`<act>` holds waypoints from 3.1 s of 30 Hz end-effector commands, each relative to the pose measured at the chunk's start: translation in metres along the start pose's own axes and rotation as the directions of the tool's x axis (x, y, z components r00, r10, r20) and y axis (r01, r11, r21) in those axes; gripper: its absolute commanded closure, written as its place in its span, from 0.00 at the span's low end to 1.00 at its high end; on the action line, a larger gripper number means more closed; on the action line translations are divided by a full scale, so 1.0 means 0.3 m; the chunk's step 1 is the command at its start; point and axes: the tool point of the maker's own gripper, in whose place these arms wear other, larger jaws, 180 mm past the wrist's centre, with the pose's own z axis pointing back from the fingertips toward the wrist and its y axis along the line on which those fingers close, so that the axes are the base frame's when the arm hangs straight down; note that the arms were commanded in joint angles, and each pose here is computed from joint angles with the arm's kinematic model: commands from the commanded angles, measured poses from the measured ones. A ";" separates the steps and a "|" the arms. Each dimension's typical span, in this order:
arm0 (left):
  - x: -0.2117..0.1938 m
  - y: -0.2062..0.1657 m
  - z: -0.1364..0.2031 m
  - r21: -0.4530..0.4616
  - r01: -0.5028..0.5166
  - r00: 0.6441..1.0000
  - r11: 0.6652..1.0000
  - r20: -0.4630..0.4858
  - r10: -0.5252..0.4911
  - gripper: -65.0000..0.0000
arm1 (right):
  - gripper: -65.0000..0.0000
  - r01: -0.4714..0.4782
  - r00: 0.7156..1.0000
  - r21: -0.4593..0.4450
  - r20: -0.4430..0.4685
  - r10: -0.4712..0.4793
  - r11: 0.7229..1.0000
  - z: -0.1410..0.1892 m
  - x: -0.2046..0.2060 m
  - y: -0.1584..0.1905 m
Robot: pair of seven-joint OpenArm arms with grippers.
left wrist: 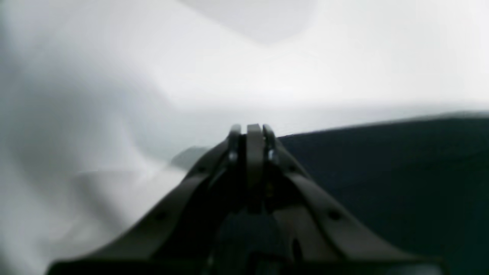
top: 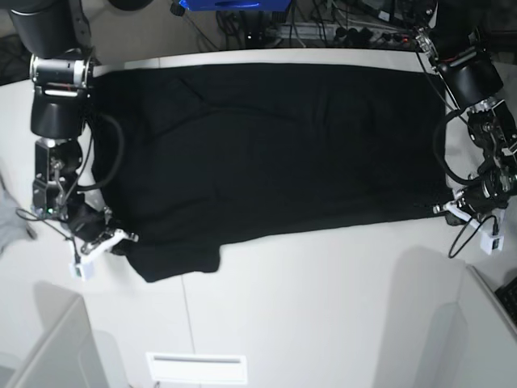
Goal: Fold the T-shirt properly
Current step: 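Lift the hem and fold it over toward the collar edge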
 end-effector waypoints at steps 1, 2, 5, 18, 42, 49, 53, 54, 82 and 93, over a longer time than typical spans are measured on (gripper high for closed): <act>0.071 0.014 0.039 -0.010 -0.007 0.998 1.000 0.068 0.007 1.00 | 1.00 -0.007 0.996 -0.002 0.085 0.008 1.000 0.036 0.107 -0.011; 0.074 0.006 0.044 -0.032 -0.021 0.997 0.999 0.080 0.024 1.00 | 1.00 -0.002 0.996 -0.005 0.087 0.002 1.000 0.043 0.104 -0.018; 0.030 -0.005 0.045 -0.072 -0.049 0.996 0.996 0.068 0.054 1.00 | 1.00 0.000 0.997 -0.007 0.077 0.001 1.000 0.060 0.094 -0.021; -0.037 -0.010 0.178 -0.083 -0.030 0.997 0.996 0.074 0.037 1.00 | 1.00 -0.069 0.996 0.000 0.063 0.069 0.998 0.111 0.038 0.018; -0.112 0.008 0.259 -0.031 0.015 0.999 0.999 0.038 -0.014 1.00 | 1.00 -0.075 0.995 -0.018 0.064 0.076 0.997 0.226 -0.028 0.027; -0.164 -0.004 0.248 -0.042 -0.006 1.000 0.999 0.011 0.006 1.00 | 1.00 -0.063 0.998 -0.050 0.023 0.064 0.997 0.280 -0.061 -0.006; -0.161 -0.017 0.266 -0.037 0.022 1.000 0.999 0.020 -0.021 1.00 | 1.00 -0.069 0.997 -0.076 0.035 0.072 0.995 0.334 -0.086 -0.023; -0.157 -0.021 0.272 -0.036 0.029 0.999 0.999 0.024 -0.029 1.00 | 1.00 -0.072 0.997 -0.080 0.018 0.074 0.994 0.346 -0.102 -0.025; -0.253 -0.022 0.312 -0.015 0.073 0.996 0.997 -0.041 -0.074 1.00 | 1.00 -0.004 0.997 -0.199 -0.078 -0.012 0.980 0.602 -0.324 -0.011; -0.308 -0.003 0.320 0.001 0.074 0.994 0.997 -0.084 -0.074 1.00 | 1.00 0.014 0.985 -0.213 -0.168 -0.051 0.977 0.633 -0.461 -0.017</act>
